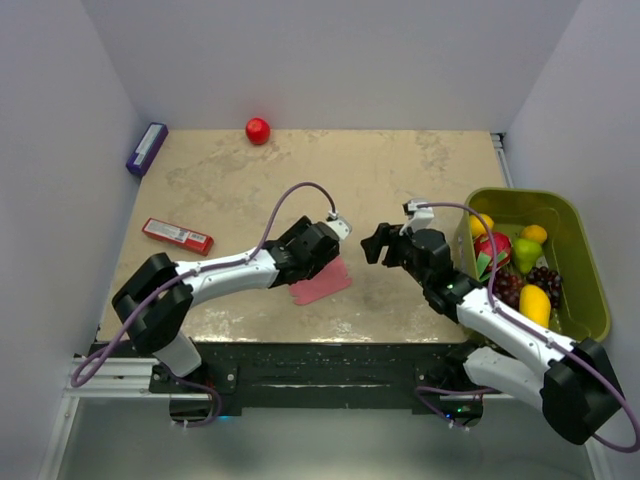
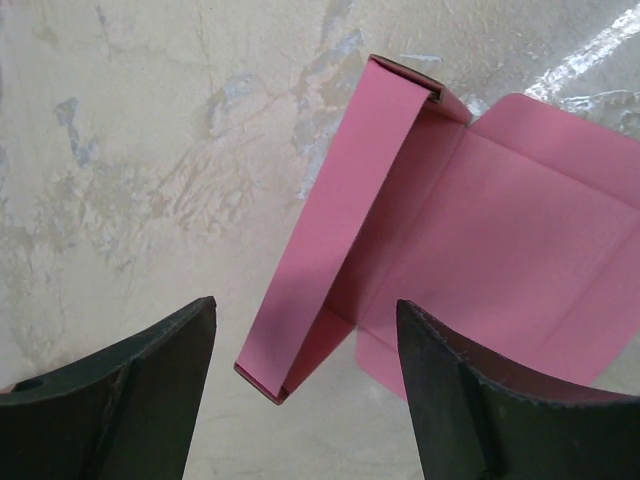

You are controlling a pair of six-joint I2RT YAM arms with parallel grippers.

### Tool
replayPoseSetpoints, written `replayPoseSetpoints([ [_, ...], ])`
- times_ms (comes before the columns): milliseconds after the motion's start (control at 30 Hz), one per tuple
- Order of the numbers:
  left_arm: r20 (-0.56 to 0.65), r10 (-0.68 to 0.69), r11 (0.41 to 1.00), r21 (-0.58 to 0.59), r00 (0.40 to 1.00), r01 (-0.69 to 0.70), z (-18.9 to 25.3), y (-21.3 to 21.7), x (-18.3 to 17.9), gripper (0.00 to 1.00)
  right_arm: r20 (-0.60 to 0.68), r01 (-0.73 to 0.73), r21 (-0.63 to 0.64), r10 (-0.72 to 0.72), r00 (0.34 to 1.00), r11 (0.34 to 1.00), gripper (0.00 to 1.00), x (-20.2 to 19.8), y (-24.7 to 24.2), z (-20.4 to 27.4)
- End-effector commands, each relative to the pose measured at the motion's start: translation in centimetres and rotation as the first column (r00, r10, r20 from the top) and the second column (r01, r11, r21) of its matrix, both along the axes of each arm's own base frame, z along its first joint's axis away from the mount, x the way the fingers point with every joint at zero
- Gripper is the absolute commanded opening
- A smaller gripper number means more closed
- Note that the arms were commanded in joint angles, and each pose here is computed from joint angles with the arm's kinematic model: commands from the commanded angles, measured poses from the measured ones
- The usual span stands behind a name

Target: Fold the paper box

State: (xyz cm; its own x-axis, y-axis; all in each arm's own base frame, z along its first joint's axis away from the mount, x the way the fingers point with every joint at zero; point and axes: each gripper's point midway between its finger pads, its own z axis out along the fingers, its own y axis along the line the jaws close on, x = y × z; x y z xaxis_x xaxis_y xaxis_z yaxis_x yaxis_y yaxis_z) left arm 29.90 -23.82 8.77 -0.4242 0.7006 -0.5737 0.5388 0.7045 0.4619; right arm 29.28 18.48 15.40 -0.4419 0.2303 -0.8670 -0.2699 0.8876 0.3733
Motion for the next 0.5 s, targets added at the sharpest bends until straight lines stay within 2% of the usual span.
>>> replayPoseSetpoints([
  [0, 0.111, 0.008, 1.0, -0.012, 0.994, -0.007, 2.5, -1.4, 2.3, 0.74, -0.014, -0.033, 0.019, 0.033, 0.999, 0.999, 0.75, -0.3, 0.5, -0.3],
  [67, 0.106, 0.003, 1.0, 0.004, 0.994, -0.004, 2.0, -1.8, 2.6, 0.64, -0.009, -0.034, 0.023, 0.035, 0.999, 0.999, 0.74, -0.2, 0.6, -0.2],
  [100, 0.105, 0.005, 1.0, 0.008, 0.995, -0.006, 1.8, -1.8, 2.8, 0.53, -0.009, -0.034, 0.024, 0.034, 0.999, 0.999, 0.73, -0.2, 0.6, -0.2],
  [200, 0.089, 0.001, 1.0, 0.007, 0.996, -0.002, 1.2, -2.1, 3.1, 0.34, -0.008, -0.028, 0.025, 0.028, 1.0, 0.999, 0.71, -0.4, 0.4, -0.1],
  [300, 0.056, 0.006, 1.0, -0.019, 0.998, -0.005, 0.5, -2.2, 3.6, 0.24, -0.015, -0.02, 0.025, 0.02, 1.0, 0.999, 0.69, -0.7, 0.1, 0.3],
  [467, -0.034, 0.049, 0.99, -0.133, 0.998, -0.053, -0.3, -1.2, 4.8, 0.19, -0.05, -0.029, 0.003, 0.03, 0.998, 1.0, 0.68, -1.5, -0.3, 1.2],
])
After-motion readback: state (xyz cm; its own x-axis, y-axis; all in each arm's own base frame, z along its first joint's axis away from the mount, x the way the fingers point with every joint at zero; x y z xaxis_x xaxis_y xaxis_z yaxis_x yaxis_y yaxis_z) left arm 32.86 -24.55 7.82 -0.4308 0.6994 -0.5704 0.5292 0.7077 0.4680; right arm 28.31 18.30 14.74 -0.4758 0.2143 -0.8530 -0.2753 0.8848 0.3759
